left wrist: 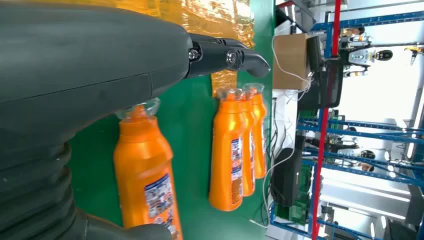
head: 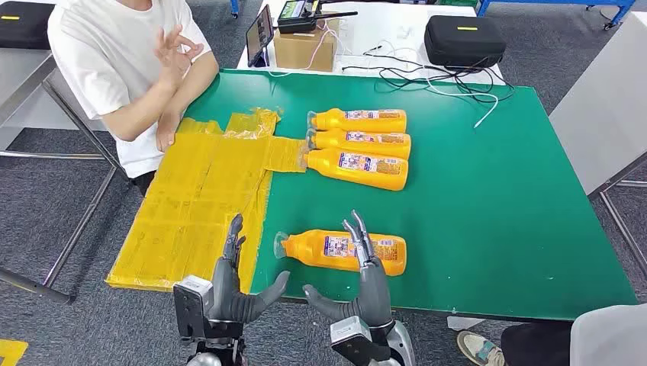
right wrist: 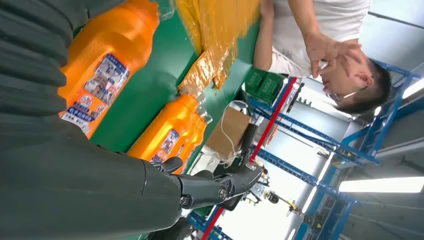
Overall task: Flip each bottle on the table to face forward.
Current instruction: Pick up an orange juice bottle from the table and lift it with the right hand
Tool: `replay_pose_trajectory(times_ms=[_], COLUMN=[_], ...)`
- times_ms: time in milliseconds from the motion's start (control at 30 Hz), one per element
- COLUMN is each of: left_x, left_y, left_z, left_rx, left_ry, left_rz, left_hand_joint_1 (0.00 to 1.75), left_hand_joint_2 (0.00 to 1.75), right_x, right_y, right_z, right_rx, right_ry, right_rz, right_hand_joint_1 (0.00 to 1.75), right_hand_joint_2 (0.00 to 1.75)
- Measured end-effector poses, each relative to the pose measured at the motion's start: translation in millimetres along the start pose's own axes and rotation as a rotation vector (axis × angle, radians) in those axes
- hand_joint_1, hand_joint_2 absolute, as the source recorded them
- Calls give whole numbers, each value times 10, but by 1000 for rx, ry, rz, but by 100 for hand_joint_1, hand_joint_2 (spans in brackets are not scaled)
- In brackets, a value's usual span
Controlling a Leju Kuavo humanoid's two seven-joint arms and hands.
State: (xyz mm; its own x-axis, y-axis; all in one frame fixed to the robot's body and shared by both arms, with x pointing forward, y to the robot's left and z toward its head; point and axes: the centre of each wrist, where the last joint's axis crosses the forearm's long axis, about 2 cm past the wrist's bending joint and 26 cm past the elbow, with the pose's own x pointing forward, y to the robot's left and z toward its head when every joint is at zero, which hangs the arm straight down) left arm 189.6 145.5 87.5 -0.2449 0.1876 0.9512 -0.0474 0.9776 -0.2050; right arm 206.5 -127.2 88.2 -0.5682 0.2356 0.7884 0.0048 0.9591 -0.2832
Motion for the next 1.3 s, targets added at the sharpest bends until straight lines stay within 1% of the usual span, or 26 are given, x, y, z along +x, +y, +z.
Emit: replay_pose_trajectory(times_ms=[200, 333, 500, 667, 833, 933, 1033, 1100, 1167, 1300], left_x=[-4, -14, -54, -155, -212, -247, -285, -298, -303, -289], left_y=[8, 7, -15, -99, -127, -180, -248, -262, -274, -321], left_z=[6, 10, -32, -71, -73, -100, -126, -136, -147, -173], left_rx=[-6, -12, -24, -76, -95, -125, -139, -138, -136, -139], left_ry=[-19, -18, -9, 16, 33, 50, 56, 55, 53, 49], left_rz=[-12, -17, -14, 12, 11, 21, 18, 6, -4, -10], left_hand_joint_1=[0, 0, 0, 0, 0, 0, 0, 0, 0, 0], left_hand_joint_2=[175, 175, 175, 175, 175, 175, 175, 175, 175, 175], right_x=[12, 19, -27, -173, -249, -351, -562, -699, -809, -974], right_y=[77, 121, 110, 7, -51, -136, -327, -466, -580, -733], right_z=[32, 61, 26, -48, -67, -136, -218, -252, -283, -363], right_rx=[29, 51, 55, 91, 110, 161, 230, 262, 296, 380], right_ry=[-46, -57, -37, -13, -1, 10, 42, 57, 77, 136], right_rz=[7, 0, 35, 79, 120, 257, 461, 572, 627, 677], right_hand_joint_1=[0, 0, 0, 0, 0, 0, 0, 0, 0, 0], right_hand_joint_2=[0, 175, 175, 175, 175, 175, 175, 175, 175, 175])
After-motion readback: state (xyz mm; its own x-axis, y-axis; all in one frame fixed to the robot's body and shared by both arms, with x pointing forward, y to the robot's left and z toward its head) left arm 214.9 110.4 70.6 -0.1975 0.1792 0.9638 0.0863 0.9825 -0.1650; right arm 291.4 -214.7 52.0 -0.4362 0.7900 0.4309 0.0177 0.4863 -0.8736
